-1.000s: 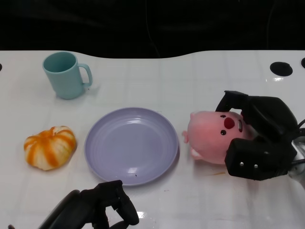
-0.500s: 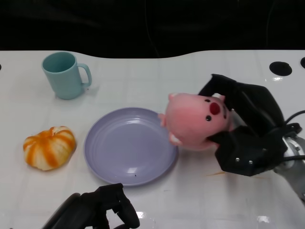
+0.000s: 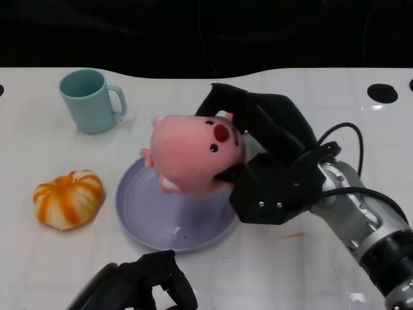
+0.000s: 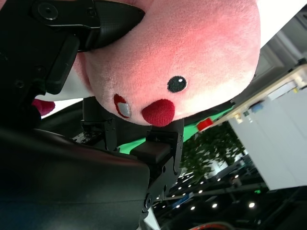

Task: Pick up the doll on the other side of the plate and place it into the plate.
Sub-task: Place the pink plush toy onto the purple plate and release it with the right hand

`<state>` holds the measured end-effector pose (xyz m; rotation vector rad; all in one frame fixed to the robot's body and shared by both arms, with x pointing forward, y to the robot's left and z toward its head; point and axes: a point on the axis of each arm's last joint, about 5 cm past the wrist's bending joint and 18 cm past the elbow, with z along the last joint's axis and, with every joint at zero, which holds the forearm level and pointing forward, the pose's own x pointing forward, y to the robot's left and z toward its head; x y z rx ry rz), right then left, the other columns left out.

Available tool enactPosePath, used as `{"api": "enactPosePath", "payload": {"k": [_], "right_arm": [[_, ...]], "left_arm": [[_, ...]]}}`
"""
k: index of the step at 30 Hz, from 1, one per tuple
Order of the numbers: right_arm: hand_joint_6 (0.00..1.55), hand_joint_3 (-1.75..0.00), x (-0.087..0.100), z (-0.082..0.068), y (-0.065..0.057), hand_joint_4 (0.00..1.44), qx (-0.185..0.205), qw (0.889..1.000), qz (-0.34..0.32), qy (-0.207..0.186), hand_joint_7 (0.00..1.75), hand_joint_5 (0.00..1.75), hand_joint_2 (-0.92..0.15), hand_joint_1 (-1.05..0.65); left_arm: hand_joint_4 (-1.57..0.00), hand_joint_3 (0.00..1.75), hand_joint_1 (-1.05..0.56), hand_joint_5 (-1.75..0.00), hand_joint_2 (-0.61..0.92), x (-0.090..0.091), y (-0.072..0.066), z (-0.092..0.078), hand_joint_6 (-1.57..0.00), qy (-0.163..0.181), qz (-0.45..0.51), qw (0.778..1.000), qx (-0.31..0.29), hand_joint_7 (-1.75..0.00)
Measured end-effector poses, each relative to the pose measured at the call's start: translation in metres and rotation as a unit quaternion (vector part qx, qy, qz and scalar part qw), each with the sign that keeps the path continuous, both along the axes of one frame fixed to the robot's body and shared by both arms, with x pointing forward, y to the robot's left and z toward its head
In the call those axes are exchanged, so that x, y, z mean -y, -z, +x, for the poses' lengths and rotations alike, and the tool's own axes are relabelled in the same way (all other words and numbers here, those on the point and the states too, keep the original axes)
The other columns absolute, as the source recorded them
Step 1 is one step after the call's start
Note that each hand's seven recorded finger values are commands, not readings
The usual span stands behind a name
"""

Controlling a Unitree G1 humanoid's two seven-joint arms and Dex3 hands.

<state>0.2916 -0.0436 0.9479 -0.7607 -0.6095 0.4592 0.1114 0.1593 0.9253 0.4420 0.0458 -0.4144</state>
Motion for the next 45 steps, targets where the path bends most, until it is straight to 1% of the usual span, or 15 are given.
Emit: {"api": "enactPosePath", "payload": {"k": [6,13,14,15,17,18,19,20,21,23,29,34,38,41,45], "right_arm": [[0.75,-1.38,-0.024,-0.002,-0.004,0.96,0.001,0.999,-0.024,-0.034,1.75,1.75,-0.28,-0.22],[0.73,-1.36,-0.043,-0.004,0.0,0.95,-0.016,0.997,-0.047,-0.053,1.74,1.75,-0.28,-0.22],[0.76,-1.32,-0.044,-0.004,0.002,0.92,-0.02,0.997,-0.049,-0.054,1.56,1.74,-0.29,-0.22],[0.81,-1.24,-0.045,-0.005,0.003,0.88,-0.024,0.997,-0.05,-0.054,1.28,1.74,-0.32,-0.22],[0.82,-0.87,-0.045,-0.005,0.004,0.78,-0.033,0.997,-0.054,-0.054,0.72,1.51,-0.49,-0.25],[0.75,-0.64,-0.045,-0.004,0.004,0.65,-0.039,0.996,-0.061,-0.055,0.42,1.24,-0.6,-0.29],[0.68,-0.48,-0.045,-0.004,0.004,0.54,-0.046,0.995,-0.07,-0.056,0.25,0.96,-0.7,-0.34],[0.58,-0.29,-0.045,-0.003,0.004,0.43,-0.054,0.994,-0.081,-0.058,0.11,0.67,-0.82,-0.41],[0.51,-0.21,-0.045,-0.003,0.004,0.37,-0.06,0.992,-0.093,-0.06,0.06,0.55,-0.87,-0.48],[0.38,-0.13,-0.045,-0.002,0.003,0.24,-0.069,0.989,-0.117,-0.064,0.01,0.42,-0.91,-0.61],[0.21,-0.14,-0.045,-0.001,-0.005,0.05,-0.075,0.981,-0.164,-0.077,0.0,0.36,-0.92,-0.78],[0.17,-0.15,-0.044,-0.001,-0.013,0.01,-0.076,0.976,-0.184,-0.082,0.0,0.35,-0.92,-0.83],[0.14,-0.15,-0.042,-0.002,-0.024,0.0,-0.074,0.972,-0.202,-0.091,0.0,0.32,-0.92,-0.86],[0.13,-0.15,-0.036,-0.004,-0.032,0.0,-0.061,0.973,-0.201,-0.095,0.0,0.31,-0.92,-0.86],[0.14,-0.17,-0.023,-0.008,-0.036,0.0,-0.054,0.975,-0.191,-0.098,0.0,0.33,-0.92,-0.85]], "left_arm": [[-0.71,0.71,-0.24,-1.75,0.8,0.003,0.001,0.0,-0.61,0.0,0.004,1.0,0.002,-1.34],[-0.7,0.71,-0.25,-1.75,0.8,0.007,0.0,-0.001,-0.61,0.001,-0.001,1.0,0.0,-1.34],[-0.7,0.71,-0.25,-1.75,0.8,0.007,-0.001,-0.001,-0.61,0.0,-0.002,1.0,0.001,-1.34],[-0.7,0.71,-0.25,-1.75,0.8,0.007,-0.001,-0.001,-0.61,0.001,-0.002,1.0,0.001,-1.34],[-0.7,0.72,-0.25,-1.75,0.79,0.008,-0.001,-0.001,-0.61,0.001,0.001,1.0,0.002,-1.34],[-0.69,0.73,-0.25,-1.75,0.79,0.008,-0.001,-0.001,-0.61,0.001,0.002,1.0,0.002,-1.34],[-0.69,0.73,-0.25,-1.75,0.79,0.008,-0.001,-0.001,-0.61,0.001,0.002,1.0,0.002,-1.34],[-0.69,0.74,-0.25,-1.75,0.78,0.008,-0.001,-0.001,-0.61,0.001,0.002,1.0,0.002,-1.34],[-0.69,0.74,-0.25,-1.75,0.78,0.008,-0.001,-0.001,-0.61,0.001,0.002,1.0,0.002,-1.34],[-0.69,0.75,-0.25,-1.75,0.78,0.008,-0.001,-0.001,-0.61,0.0,0.002,1.0,0.002,-1.34],[-0.69,0.76,-0.25,-1.75,0.78,0.006,0.0,-0.002,-0.61,-0.001,0.006,1.0,0.0,-1.35],[-0.68,0.76,-0.25,-1.75,0.78,0.005,0.0,-0.002,-0.6,-0.002,0.01,1.0,-0.001,-1.35],[-0.69,0.76,-0.26,-1.75,0.78,0.005,0.0,-0.002,-0.6,-0.003,0.01,1.0,0.001,-1.35],[-0.69,0.76,-0.26,-1.75,0.78,0.004,-0.001,-0.002,-0.6,-0.003,0.01,1.0,0.002,-1.36],[-0.69,0.76,-0.25,-1.75,0.78,0.004,-0.001,-0.002,-0.6,-0.003,0.01,1.0,0.003,-1.36]]}}
